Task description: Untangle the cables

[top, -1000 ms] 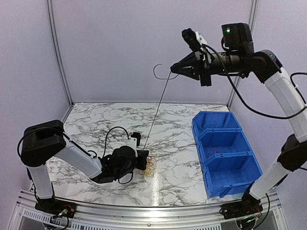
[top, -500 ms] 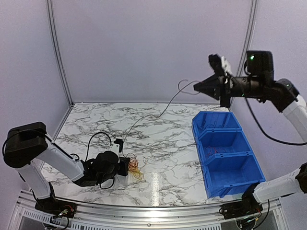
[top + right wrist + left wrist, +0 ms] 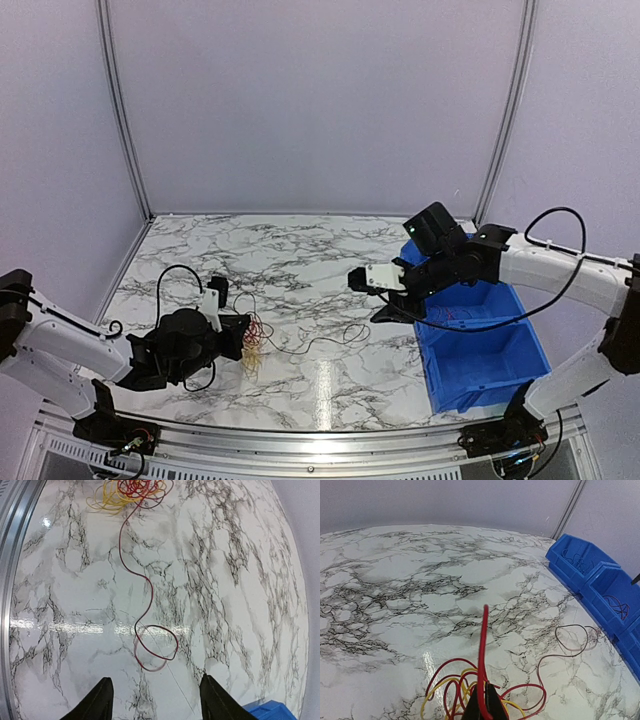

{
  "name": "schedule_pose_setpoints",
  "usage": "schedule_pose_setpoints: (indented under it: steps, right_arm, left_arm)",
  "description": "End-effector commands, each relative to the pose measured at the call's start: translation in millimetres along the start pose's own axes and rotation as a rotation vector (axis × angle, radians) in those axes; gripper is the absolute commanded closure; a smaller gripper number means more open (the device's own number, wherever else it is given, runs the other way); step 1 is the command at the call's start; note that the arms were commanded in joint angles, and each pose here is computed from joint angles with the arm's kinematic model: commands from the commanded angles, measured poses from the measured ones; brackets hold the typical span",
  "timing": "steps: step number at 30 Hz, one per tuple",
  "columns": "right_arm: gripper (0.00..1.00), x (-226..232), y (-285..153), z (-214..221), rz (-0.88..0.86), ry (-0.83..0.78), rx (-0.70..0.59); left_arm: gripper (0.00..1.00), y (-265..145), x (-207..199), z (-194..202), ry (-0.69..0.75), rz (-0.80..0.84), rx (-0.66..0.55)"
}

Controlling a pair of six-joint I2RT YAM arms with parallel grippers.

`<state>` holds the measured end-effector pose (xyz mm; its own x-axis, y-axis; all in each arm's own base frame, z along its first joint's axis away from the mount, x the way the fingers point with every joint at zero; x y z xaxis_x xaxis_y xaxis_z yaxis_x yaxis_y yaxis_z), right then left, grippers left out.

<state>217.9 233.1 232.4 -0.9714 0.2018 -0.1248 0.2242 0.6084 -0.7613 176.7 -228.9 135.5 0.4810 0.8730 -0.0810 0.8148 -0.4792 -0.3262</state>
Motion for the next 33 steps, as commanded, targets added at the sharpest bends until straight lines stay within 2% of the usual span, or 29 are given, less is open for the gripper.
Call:
schedule_pose_setpoints:
  steps: [1, 6, 10, 15, 21, 25, 27, 29, 33]
  right_arm:
    - [0.38, 3.0, 12.7, -41.5, -0.006, -0.084, -0.021]
    - [0.36, -4.3, 27.0, -89.5, -0.133, -0.004, -0.156]
    - [0.35, -11.4, 44.5, -111.7, -0.206, 0.021, -0.233]
    - [0.33, -7.5, 84.1, -124.4, -0.376, 0.051, -0.237]
    - [0.32, 6.7, 121.5, -137.7, -0.466, 0.047, -0.223]
    - [0.35, 10.6, 139.0, -139.1, -0.526, 0.072, -0.212]
    - [0.42, 10.7, 142.8, -140.0, -0.546, 0.081, -0.217]
    - [0.53, 11.4, 143.4, -141.1, -0.559, 0.086, -0.225]
    - [0.97, 11.5, 136.7, -146.1, -0.566, 0.093, -0.247]
  left_arm:
    - [1.0, 0.4, -9.8, 1.9, 0.108, 0.106, 0.036]
    - [1.0, -1.0, -22.9, -1.4, 0.126, 0.189, 0.034]
    - [1.0, -4.5, -29.0, -4.2, 0.131, 0.216, 0.021]
    - [0.98, -9.4, -36.2, -7.8, 0.129, 0.257, 0.006]
    - [0.98, -14.3, -40.8, -10.7, 0.132, 0.278, -0.01]
    - [0.98, -16.4, -39.2, -9.6, 0.131, 0.272, -0.012]
    - [0.98, -17.0, -38.1, -8.8, 0.131, 0.269, -0.012]
    - [0.98, -17.6, -37.3, -7.5, 0.129, 0.265, -0.01]
    - [0.95, -16.0, -33.7, -3.8, 0.124, 0.231, 0.0]
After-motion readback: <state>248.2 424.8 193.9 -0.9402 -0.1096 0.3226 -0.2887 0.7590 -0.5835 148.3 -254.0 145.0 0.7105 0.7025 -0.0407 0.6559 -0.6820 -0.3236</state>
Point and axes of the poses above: each gripper's point midway between its finger pads, its own y axis out along the fingers, its own x axis along the line the jaws close on, z = x × y, the point moved 8 cm from there along -y, back along the fingers, and after that the axes turned 13 degrees about y, right-handed, at the moved point
